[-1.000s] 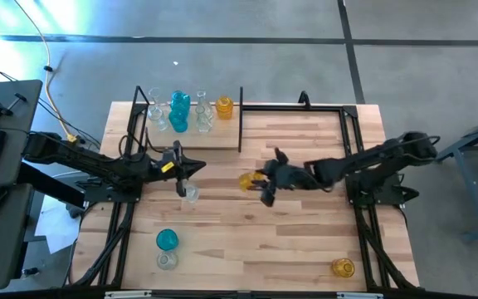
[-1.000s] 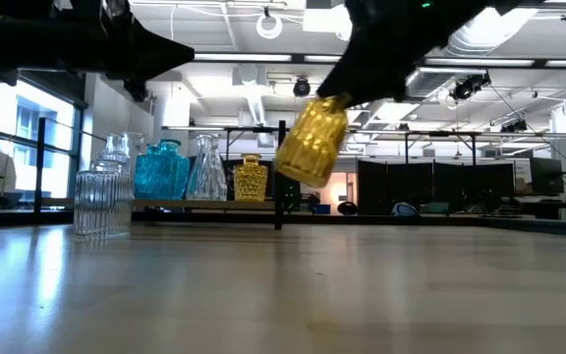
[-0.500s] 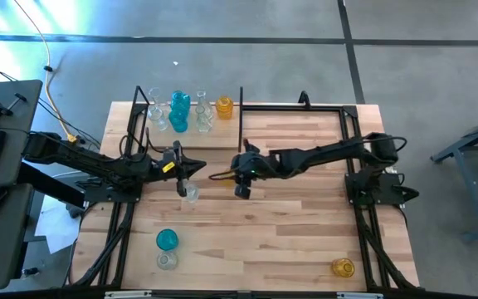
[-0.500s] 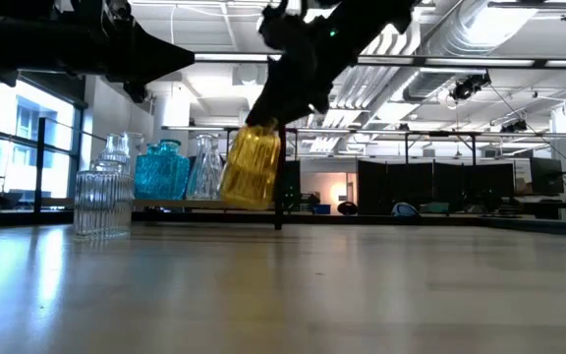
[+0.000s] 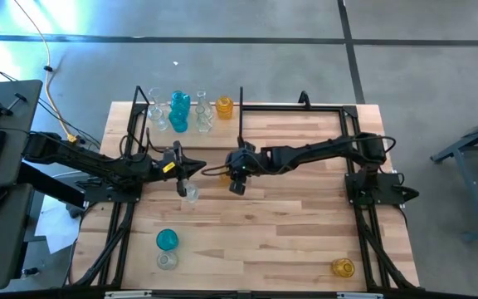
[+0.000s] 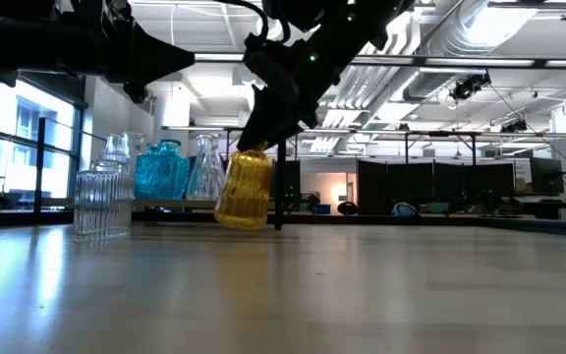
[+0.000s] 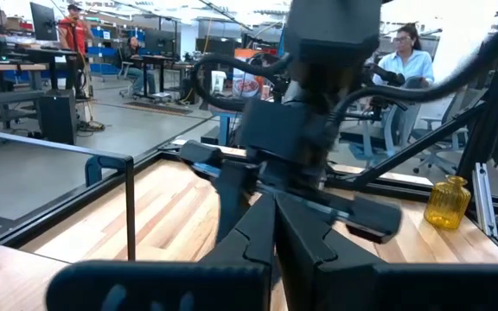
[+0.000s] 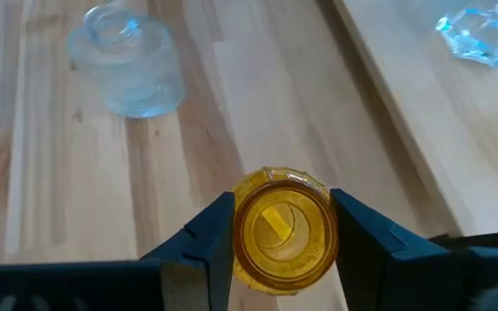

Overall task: Sort vases onto shelf
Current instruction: Put the yellow vase on the shelf aligned with the other yellow vase

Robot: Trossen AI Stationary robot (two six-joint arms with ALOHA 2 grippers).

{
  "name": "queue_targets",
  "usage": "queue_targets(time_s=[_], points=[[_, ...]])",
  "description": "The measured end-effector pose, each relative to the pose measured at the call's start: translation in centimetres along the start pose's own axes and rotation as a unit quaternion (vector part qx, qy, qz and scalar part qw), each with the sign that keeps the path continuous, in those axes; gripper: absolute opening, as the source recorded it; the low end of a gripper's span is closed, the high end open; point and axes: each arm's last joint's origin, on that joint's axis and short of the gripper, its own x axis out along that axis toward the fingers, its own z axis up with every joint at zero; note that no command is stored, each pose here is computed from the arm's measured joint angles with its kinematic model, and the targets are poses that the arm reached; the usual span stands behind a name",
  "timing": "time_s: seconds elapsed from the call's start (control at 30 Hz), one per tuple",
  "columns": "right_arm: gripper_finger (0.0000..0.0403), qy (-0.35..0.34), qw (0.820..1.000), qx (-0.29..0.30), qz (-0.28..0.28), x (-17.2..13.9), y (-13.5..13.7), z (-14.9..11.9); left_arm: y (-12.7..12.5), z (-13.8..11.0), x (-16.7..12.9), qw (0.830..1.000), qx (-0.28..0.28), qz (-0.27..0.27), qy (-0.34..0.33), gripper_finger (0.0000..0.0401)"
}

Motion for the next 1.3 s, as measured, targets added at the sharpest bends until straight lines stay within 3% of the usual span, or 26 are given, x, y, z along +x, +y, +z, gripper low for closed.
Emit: queue_targets(time_s=[0.53, 0.77, 0.97, 1.13, 1.3], points=[[0.0202, -0.007, 1.000, 0.009, -0.006, 0.1, -0.5, 0.2, 0.0, 0.0, 0.0, 1.000, 0.000, 0.000, 0.000, 0.0000], [0.0219, -0.036, 0.999, -0.022, -0.002, -1.1, 0.6, 1.4, 0.0, -0.1, 0.0, 1.000, 0.003, 0.000, 0.007, 0.0000], [0.0219, -0.018, 0.998, -0.063, 0.002, -3.2, 2.6, 3.1, 0.0, -0.3, 0.0, 1.000, 0.009, 0.000, 0.014, 0.0000], [0.0192, 0.070, 0.991, -0.114, -0.018, -5.2, 3.8, 2.5, -0.3, -0.3, 0.4, 0.999, 0.003, -0.018, 0.049, 0.0000], [0.0113, 0.115, 0.986, -0.111, -0.049, -3.3, 4.1, -1.4, -0.4, 0.0, 1.3, 0.993, 0.011, 0.015, 0.116, 0.0000]])
